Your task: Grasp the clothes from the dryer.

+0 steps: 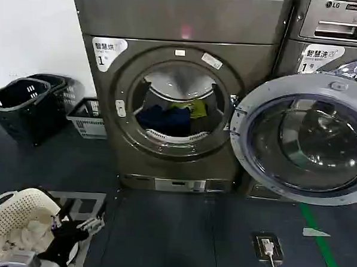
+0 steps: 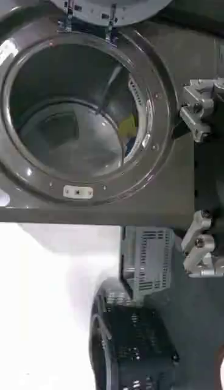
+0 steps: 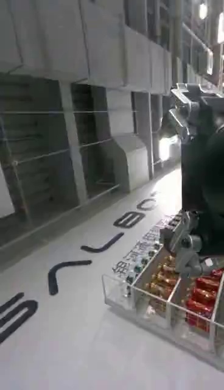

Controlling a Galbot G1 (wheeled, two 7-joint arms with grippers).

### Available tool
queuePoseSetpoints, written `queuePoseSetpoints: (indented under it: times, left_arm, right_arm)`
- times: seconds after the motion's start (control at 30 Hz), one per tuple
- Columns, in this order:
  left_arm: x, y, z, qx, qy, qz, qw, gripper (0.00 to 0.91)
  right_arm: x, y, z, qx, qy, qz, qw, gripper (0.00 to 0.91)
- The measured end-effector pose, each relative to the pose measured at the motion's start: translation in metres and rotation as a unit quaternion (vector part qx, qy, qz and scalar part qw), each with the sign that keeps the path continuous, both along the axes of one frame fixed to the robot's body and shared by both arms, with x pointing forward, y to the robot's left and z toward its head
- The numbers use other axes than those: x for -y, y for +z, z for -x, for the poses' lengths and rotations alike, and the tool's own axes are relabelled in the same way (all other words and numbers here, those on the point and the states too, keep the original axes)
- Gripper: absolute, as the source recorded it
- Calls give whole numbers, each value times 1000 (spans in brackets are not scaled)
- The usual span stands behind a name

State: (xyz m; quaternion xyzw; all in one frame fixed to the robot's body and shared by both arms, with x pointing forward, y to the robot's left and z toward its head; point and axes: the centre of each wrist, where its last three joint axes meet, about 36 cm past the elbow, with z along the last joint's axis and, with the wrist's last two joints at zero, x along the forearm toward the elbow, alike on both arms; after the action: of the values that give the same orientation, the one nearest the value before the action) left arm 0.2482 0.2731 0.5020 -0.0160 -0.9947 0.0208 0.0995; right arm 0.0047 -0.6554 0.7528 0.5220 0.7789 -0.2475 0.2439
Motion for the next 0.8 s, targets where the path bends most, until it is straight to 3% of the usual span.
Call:
queuePoseSetpoints:
  times: [0.8]
  left_arm:
    - [4, 10, 3, 33, 1, -8, 999, 907]
  right_arm:
    - [0, -2, 1, 7, 26, 20, 999, 907]
